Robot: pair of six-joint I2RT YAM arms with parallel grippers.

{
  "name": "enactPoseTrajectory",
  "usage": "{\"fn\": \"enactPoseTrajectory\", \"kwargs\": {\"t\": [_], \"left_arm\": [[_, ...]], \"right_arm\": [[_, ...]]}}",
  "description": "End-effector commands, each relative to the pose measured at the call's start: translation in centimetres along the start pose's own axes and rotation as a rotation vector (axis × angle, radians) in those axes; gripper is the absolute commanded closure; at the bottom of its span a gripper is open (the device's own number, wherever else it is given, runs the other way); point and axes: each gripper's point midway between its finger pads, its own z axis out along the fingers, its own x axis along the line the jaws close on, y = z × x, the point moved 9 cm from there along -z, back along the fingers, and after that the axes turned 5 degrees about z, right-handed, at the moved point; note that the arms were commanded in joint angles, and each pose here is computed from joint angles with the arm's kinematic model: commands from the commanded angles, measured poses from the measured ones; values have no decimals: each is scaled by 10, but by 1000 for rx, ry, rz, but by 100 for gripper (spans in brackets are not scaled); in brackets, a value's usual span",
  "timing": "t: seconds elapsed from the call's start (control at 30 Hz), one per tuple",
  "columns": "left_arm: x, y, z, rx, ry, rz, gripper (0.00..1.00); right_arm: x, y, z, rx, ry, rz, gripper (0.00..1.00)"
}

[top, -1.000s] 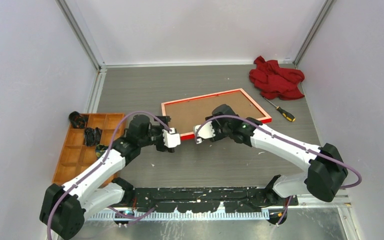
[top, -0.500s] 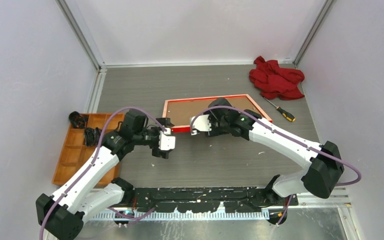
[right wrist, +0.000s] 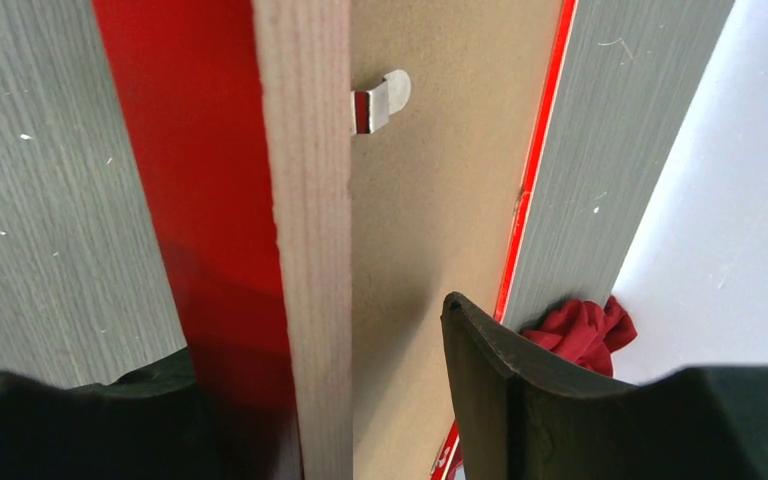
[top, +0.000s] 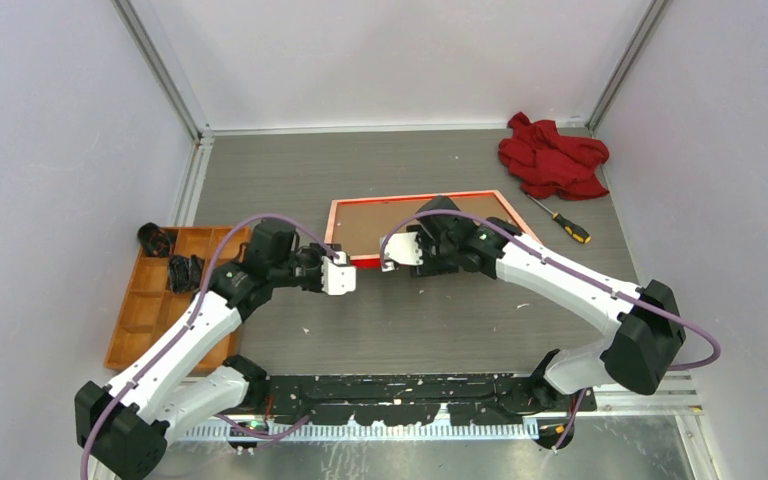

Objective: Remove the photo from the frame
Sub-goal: Turn over the photo frame at the center of the board.

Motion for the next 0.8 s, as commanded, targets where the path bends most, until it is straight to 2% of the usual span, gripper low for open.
{"fn": "enactPoseTrajectory", "kwargs": {"t": [0.0, 0.23, 0.53, 0.77], "left_arm": [[1, -5, 3, 38, 22, -9, 63], [11, -6, 3, 75, 101, 3, 80], [21, 3, -1, 64, 107, -31, 87], [23, 4, 0, 60, 116, -52, 88]], "right_arm": [[-23, 20, -19, -109, -82, 71, 61], [-25, 26, -20, -97, -12, 91, 52], [-27, 18, -26, -82, -86, 39, 22], [-21, 17, -22, -99, -131, 10, 20]]}}
